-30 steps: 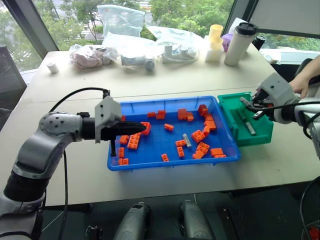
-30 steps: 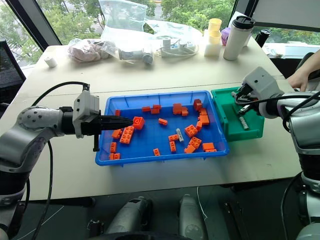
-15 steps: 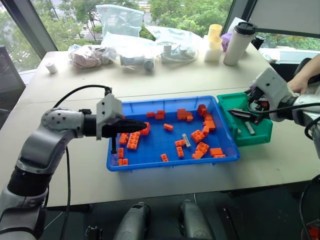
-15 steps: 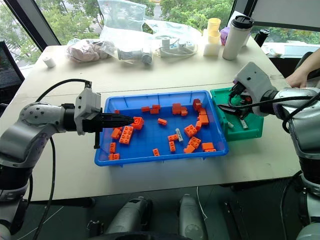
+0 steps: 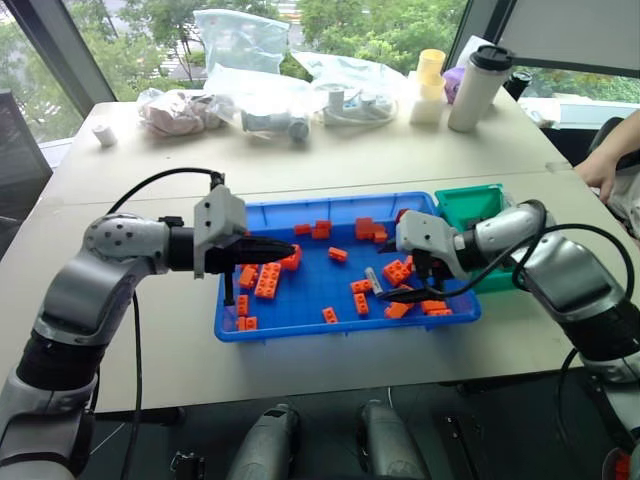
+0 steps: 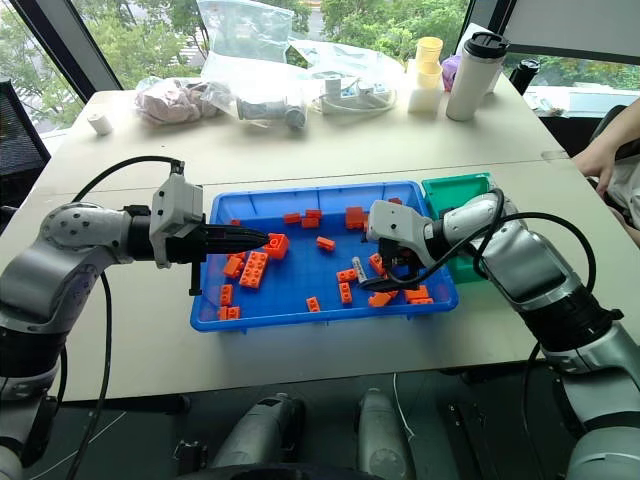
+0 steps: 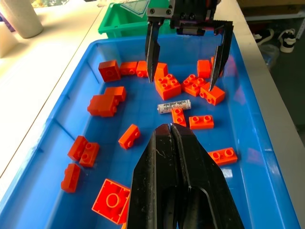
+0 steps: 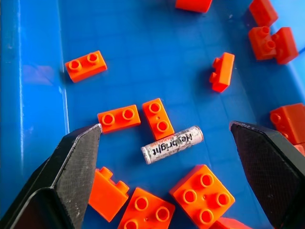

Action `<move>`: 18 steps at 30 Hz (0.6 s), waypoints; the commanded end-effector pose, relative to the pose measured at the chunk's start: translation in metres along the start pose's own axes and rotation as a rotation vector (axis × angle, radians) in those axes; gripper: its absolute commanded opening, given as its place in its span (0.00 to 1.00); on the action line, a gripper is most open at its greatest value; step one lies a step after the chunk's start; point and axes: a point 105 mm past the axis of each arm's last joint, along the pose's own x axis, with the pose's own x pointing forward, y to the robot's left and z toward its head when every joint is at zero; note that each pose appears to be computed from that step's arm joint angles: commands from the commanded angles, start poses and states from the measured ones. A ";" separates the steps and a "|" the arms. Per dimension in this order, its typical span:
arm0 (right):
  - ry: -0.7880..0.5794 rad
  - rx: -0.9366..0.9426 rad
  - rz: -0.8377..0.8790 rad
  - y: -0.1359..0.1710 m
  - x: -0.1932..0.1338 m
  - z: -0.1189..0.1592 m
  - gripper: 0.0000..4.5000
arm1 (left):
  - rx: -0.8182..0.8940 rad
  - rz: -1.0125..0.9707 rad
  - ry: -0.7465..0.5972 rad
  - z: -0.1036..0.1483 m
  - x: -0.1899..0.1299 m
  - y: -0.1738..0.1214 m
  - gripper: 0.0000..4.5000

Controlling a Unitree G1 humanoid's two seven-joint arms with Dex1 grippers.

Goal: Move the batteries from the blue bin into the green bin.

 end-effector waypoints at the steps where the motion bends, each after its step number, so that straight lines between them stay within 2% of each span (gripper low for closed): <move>1: 0.039 -0.075 0.033 -0.009 0.006 -0.002 0.98 | 0.042 0.018 -0.010 0.010 -0.004 0.000 0.00; 12: 0.141 -0.130 0.158 -0.013 0.022 -0.026 0.98 | 0.035 0.052 -0.002 0.010 -0.008 -0.003 0.00; 15: 0.131 -0.128 0.161 -0.015 0.023 -0.026 0.98 | 0.035 0.057 -0.002 0.010 -0.009 -0.003 0.00; 16: 0.126 -0.127 0.162 -0.016 0.023 -0.026 0.87 | 0.035 0.058 -0.002 0.010 -0.009 -0.003 0.00; 17: 0.124 -0.127 0.162 -0.017 0.023 -0.025 0.81 | 0.034 0.059 -0.002 0.010 -0.009 -0.003 0.00; 18: 0.124 -0.128 0.161 -0.018 0.023 -0.025 0.70 | 0.034 0.059 -0.002 0.010 -0.009 -0.003 0.00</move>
